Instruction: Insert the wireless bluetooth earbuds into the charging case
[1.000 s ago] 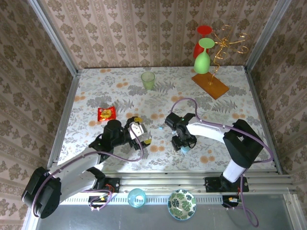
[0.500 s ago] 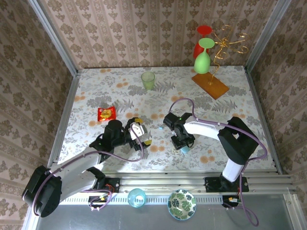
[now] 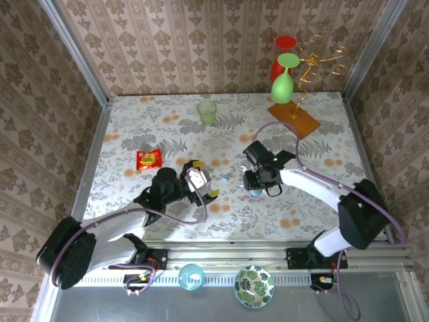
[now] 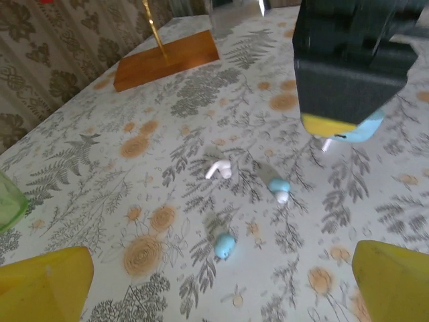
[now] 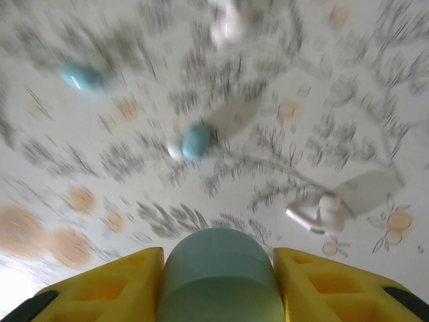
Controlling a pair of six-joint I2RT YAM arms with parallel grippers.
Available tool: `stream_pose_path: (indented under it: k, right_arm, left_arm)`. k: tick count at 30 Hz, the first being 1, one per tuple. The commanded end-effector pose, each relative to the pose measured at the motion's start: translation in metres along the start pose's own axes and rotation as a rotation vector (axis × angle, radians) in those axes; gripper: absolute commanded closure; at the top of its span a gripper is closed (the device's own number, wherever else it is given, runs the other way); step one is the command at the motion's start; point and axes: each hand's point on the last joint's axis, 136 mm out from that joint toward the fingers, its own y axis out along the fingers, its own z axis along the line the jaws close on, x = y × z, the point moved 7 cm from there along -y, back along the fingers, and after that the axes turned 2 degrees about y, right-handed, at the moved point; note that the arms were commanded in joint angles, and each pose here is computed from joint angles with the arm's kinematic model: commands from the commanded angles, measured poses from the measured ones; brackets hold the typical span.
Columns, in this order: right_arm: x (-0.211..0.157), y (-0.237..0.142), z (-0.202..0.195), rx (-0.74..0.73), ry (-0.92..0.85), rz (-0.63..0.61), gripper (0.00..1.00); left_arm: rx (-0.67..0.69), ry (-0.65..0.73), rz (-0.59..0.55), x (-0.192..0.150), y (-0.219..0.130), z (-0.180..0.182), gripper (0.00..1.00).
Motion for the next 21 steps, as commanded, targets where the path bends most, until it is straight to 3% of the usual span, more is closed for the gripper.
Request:
stream_pose_path:
  k: [1,9,13,18,21]
  right_arm:
    - [0.025,-0.013,0.0,0.132,0.174,-0.14,0.57]
    - [0.058,-0.04,-0.008,0.381,0.424,-0.348,0.59]
    - [0.063,-0.045,-0.008,0.488,0.522,-0.368,0.6]
    - [0.068,-0.058,-0.006,0.609,0.565,-0.479,0.61]
    - [0.067,-0.065,-0.007,0.643,0.576,-0.525,0.62]
  left_arm:
    - [0.107,-0.038,-0.166,0.03,0.01,0.011,0.0]
    - [0.156,-0.01,-0.247,0.043,0.048,0.001,0.0]
    - [0.187,0.014,-0.263,0.047,0.063,-0.002,0.02]
    - [0.241,-0.169,-0.344,0.057,0.076,0.009,0.13]
    - [0.217,-0.138,-0.354,0.063,0.082,-0.001,0.13]
